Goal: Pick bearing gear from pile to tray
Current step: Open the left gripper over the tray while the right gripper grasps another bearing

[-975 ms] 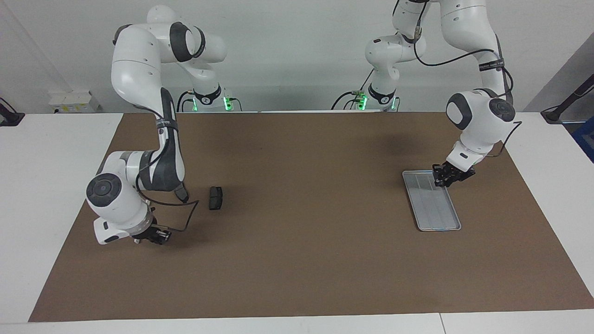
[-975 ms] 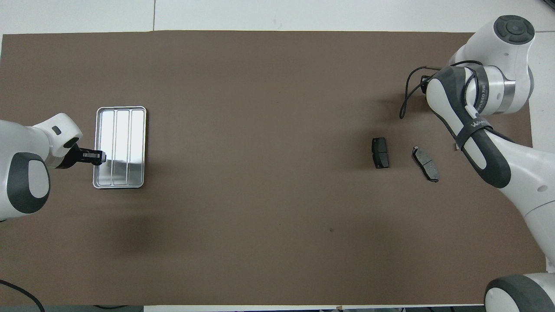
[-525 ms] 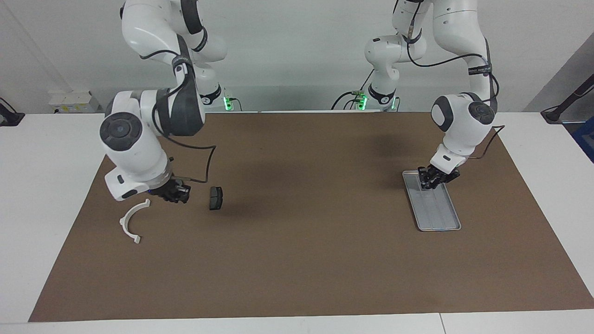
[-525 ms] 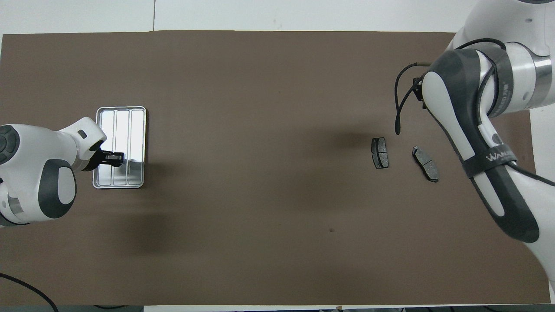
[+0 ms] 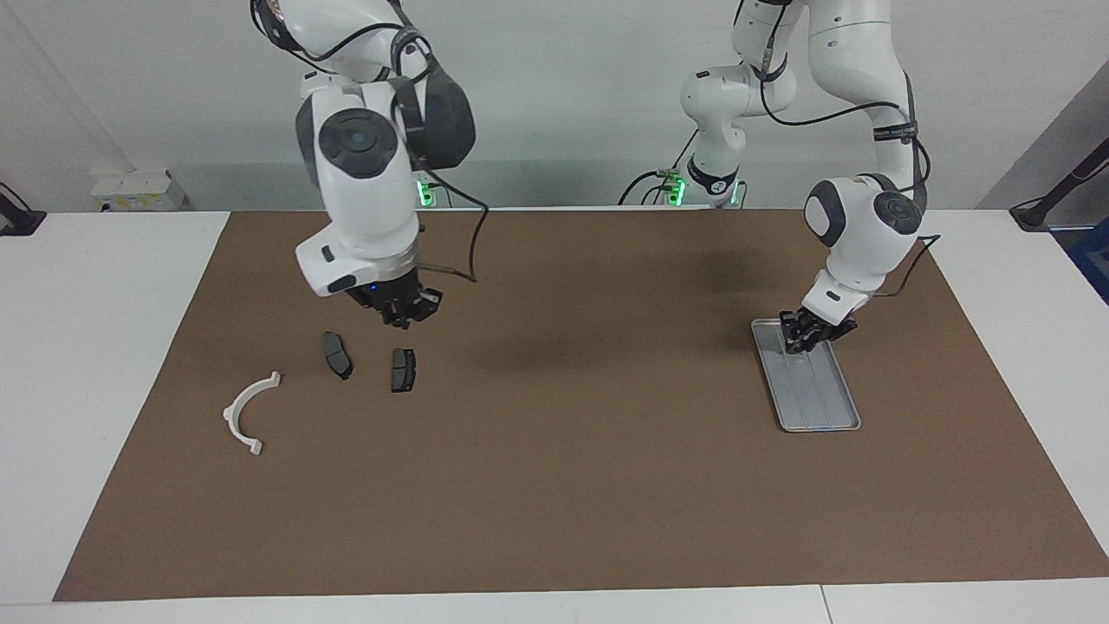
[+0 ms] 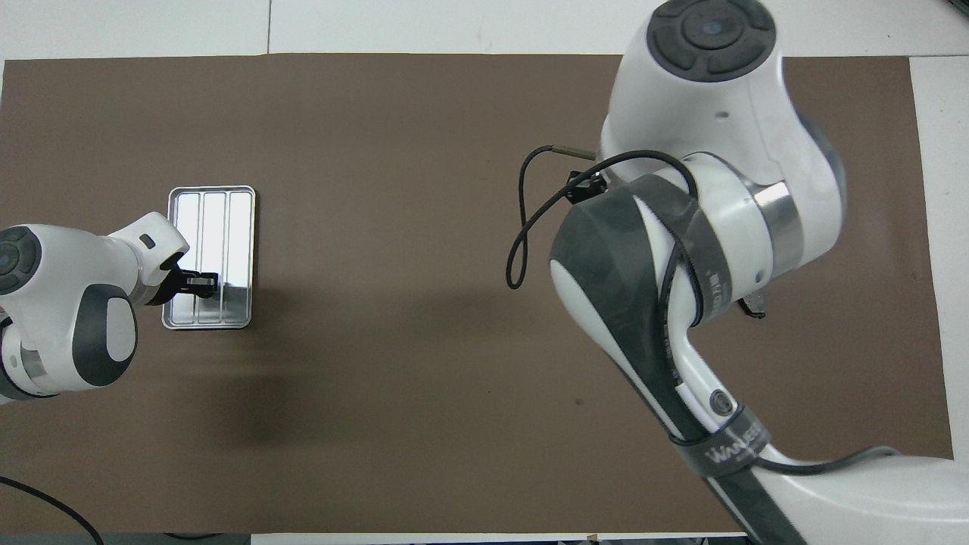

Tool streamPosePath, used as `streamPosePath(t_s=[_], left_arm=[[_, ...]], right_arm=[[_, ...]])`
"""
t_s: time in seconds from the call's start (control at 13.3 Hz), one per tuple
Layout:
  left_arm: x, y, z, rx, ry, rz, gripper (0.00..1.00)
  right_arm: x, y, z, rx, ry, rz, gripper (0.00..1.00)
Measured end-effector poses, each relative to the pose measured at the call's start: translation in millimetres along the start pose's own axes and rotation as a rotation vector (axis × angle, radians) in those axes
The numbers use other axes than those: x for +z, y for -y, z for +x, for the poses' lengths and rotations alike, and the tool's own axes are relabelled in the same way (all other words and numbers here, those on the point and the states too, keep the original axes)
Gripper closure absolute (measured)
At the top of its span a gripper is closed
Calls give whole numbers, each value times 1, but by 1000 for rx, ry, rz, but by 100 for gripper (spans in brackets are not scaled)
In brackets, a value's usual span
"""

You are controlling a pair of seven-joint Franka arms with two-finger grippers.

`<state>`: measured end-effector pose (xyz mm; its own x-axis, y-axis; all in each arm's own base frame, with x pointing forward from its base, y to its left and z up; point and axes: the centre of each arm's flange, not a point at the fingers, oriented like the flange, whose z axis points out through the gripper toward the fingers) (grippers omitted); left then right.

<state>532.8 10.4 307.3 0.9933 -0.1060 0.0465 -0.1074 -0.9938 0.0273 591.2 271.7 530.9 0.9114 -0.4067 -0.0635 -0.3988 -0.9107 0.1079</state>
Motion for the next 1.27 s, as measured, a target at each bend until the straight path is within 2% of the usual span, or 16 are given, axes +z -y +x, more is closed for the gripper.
streamPosePath(t_s=[0.22, 0.53, 0.6, 0.82, 0.97, 1.12, 1.27], left_arm=[[4, 0, -1, 0, -2, 0, 65], [7, -1, 0, 2, -4, 1, 65], [7, -3, 0, 5, -3, 0, 58], [1, -7, 5, 13, -3, -1, 19], [-32, -9, 25, 2, 2, -6, 0], [-83, -12, 49, -13, -11, -8, 0], [-117, -12, 61, -16, -29, -8, 0]], right_arm=[[16, 37, -31, 94, -5, 52, 77], [86, 88, -74, 148, -26, 117, 77], [105, 94, -81, 152, -32, 129, 77], [146, 99, -84, 159, -35, 138, 77], [174, 117, -91, 190, -42, 167, 77], [203, 134, -99, 192, -46, 186, 77], [223, 141, -100, 189, -45, 183, 77]])
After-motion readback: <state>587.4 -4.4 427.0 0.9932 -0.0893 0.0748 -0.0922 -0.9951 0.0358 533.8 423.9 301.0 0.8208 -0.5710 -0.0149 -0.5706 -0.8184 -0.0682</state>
